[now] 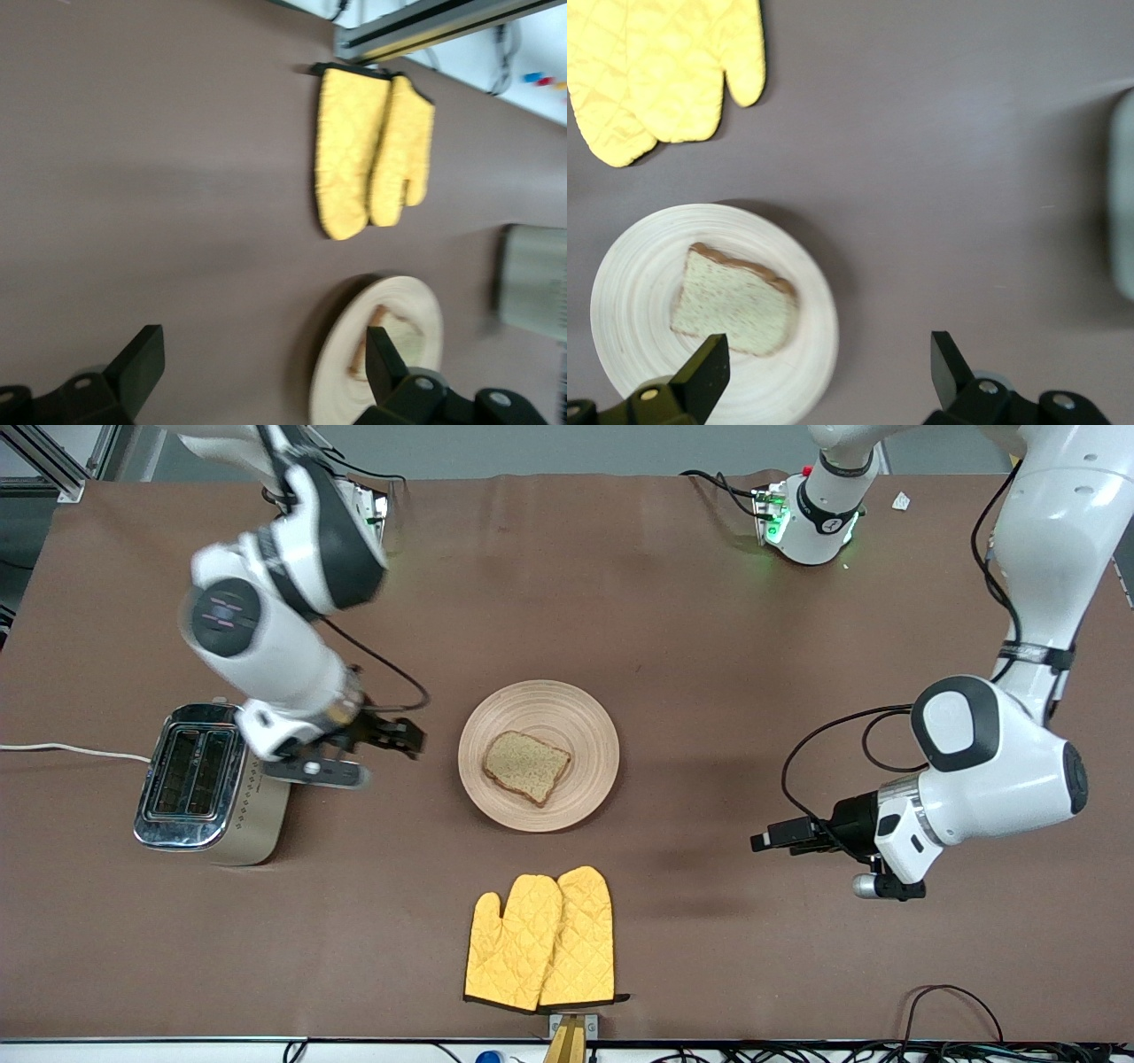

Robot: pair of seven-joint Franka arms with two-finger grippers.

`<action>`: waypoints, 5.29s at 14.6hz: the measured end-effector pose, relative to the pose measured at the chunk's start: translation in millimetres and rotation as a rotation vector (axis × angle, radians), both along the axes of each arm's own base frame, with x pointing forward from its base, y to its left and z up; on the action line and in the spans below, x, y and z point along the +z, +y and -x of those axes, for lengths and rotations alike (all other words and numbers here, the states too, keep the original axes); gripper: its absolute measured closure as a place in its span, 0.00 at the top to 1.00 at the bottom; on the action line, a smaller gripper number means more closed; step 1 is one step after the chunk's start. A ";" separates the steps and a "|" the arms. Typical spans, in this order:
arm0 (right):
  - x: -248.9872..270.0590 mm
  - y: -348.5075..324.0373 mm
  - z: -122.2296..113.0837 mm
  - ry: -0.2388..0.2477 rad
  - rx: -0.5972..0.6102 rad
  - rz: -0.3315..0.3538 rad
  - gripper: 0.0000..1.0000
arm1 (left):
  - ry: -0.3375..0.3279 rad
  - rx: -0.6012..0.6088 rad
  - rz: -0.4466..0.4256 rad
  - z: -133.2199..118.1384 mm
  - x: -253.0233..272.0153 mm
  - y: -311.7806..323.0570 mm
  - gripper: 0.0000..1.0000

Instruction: Move plate and put bread in toaster

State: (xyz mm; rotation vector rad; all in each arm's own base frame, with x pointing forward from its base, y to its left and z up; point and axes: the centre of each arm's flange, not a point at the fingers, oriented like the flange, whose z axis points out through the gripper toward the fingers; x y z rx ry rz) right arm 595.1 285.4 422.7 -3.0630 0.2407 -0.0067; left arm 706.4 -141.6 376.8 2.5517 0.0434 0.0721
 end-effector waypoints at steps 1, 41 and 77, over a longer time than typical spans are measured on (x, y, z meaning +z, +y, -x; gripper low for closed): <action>-25.0 17.9 0.4 -0.001 -0.010 -0.007 1.00 | 0.003 -0.006 -0.059 2.3 7.5 7.0 1.00; -104.6 55.7 11.3 0.093 -0.047 0.162 0.10 | 0.132 -0.001 -0.617 157.6 247.1 43.7 1.00; -78.6 -193.8 -51.0 0.489 0.330 1.214 0.07 | 0.116 -0.084 -0.651 162.6 243.6 56.5 1.00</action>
